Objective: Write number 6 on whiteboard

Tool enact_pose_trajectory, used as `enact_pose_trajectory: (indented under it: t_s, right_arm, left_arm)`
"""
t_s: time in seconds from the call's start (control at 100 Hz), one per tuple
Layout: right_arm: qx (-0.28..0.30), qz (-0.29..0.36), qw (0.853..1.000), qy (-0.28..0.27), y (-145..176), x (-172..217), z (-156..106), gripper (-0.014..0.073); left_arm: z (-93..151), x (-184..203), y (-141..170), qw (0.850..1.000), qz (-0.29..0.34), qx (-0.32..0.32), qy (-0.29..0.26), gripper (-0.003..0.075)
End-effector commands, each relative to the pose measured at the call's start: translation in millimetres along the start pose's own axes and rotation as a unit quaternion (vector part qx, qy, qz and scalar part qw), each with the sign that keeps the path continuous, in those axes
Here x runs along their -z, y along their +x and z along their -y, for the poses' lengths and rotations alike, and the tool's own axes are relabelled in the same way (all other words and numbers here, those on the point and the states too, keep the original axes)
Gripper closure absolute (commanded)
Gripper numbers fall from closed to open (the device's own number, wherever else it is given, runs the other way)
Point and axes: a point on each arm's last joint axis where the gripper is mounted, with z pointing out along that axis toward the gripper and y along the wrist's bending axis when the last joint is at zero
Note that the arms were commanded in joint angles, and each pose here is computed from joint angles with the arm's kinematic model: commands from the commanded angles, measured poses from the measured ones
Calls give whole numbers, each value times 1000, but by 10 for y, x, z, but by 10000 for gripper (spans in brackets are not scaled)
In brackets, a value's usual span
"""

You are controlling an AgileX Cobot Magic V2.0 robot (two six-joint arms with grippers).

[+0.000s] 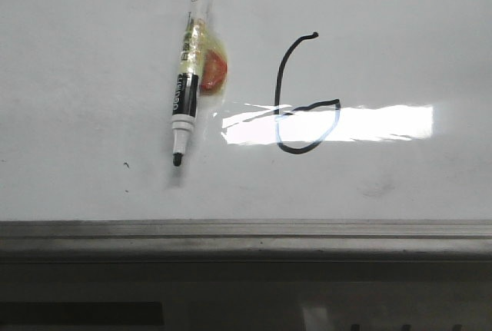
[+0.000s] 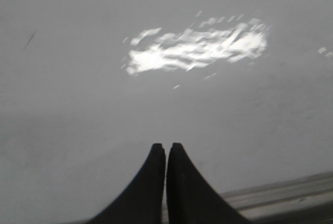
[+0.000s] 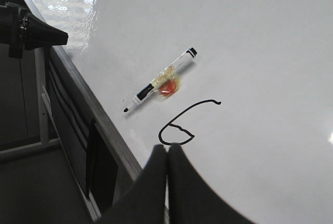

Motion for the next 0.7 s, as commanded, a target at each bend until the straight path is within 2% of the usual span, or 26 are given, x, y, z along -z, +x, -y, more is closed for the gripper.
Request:
enact_pose_trajectory:
  t_s: [0.0, 0.19, 0.69]
  right_arm:
    - [9, 42, 999, 7, -131, 18, 24, 659]
    - [7, 42, 999, 6, -131, 18, 21, 659]
    - [7, 42, 999, 6, -131, 18, 21, 659]
  left_arm:
    - [-43, 16, 66, 999, 8, 17, -40, 741]
    - [-74, 13, 69, 997, 5, 22, -68, 741]
    - [-74, 13, 69, 997, 5, 22, -68, 741]
